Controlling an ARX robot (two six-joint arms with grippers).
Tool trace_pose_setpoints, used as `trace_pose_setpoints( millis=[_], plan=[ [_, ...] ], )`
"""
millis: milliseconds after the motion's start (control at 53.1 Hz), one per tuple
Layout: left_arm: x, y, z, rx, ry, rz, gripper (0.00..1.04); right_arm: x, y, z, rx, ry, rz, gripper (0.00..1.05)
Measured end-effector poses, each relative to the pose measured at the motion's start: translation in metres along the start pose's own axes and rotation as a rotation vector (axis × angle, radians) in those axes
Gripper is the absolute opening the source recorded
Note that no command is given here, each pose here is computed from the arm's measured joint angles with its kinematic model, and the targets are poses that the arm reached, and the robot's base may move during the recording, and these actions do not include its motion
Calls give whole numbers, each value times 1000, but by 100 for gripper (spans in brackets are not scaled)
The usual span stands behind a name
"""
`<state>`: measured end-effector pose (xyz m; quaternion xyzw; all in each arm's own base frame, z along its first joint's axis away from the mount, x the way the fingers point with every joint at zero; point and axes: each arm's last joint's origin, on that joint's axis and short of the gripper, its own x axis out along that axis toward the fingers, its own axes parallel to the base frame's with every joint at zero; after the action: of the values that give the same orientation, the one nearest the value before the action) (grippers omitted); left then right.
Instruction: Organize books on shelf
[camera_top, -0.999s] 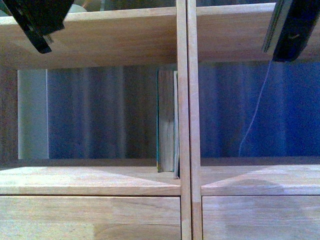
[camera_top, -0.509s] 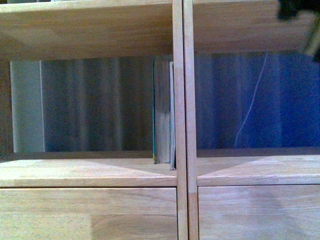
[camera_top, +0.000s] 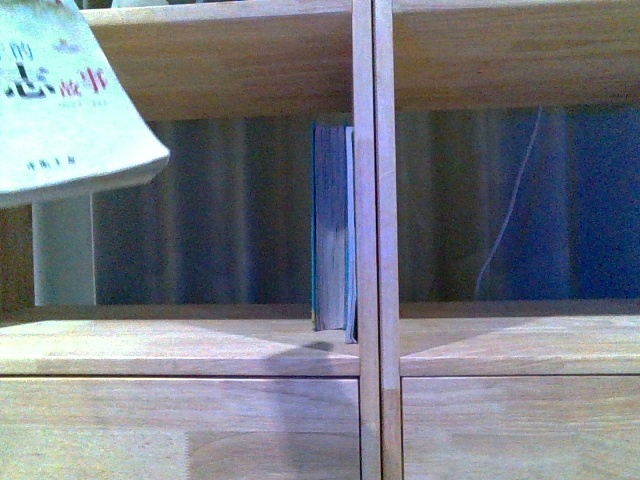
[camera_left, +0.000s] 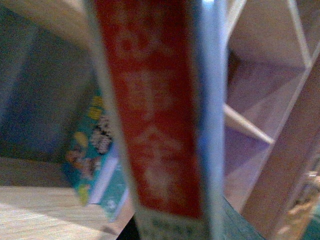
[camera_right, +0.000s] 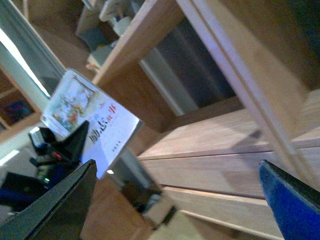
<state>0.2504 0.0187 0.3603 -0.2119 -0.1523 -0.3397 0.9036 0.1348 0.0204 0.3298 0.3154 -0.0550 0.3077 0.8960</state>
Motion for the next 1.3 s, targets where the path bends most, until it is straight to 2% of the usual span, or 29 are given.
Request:
trace_pose_setpoints(
  millis=[113,302,471,641,848,999,1150,1301],
  plan=[
    [22,20,-9,140,47,63,7,-14,-1,4,-145,-3,-10,98],
    [66,47,-31,296,133,148,7,-33,6,8,-247,-22,-7,98],
    [102,60,-51,421,182,189,7,-39,11,5,-272,-15,-5,98],
    [134,60,-68,541,210,175,7,-39,10,2,-283,-10,-13,98],
    [165,60,-85,596,228,178,7,-39,9,2,-289,-9,-13,98],
    [178,67,-100,654,236,190,7,-39,9,2,-291,-9,-13,98],
    [187,77,-125,698,276,209,7,-39,9,2,-293,-9,-13,98],
    [193,77,-145,712,288,225,7,-39,9,2,-293,-9,-13,98]
  ],
)
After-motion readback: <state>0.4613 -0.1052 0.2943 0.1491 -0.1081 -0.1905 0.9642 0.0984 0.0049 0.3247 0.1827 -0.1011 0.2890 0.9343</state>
